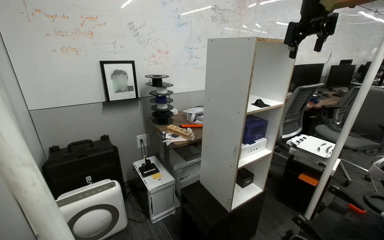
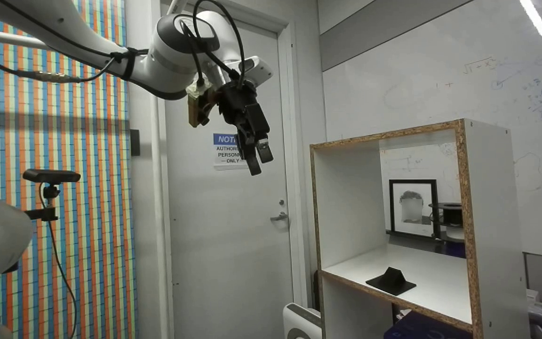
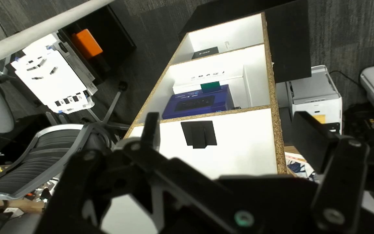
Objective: Put the black object on top of the shelf.
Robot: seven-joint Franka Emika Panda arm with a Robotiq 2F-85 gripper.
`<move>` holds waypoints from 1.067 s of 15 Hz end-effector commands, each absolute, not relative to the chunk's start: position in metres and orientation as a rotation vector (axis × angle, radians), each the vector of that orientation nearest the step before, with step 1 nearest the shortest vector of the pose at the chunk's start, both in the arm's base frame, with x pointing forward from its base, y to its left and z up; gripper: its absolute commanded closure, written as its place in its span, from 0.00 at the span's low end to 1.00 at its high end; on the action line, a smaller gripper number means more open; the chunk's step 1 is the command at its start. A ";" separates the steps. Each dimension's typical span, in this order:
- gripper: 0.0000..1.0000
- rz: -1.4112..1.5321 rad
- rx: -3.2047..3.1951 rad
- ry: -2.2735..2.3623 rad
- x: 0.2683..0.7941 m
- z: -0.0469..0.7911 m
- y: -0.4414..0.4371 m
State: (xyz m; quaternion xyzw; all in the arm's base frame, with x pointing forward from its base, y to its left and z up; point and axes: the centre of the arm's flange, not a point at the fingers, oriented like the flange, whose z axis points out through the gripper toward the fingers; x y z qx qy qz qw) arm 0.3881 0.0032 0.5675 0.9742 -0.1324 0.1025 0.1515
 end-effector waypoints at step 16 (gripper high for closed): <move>0.00 0.884 3.000 0.143 0.430 0.457 -0.110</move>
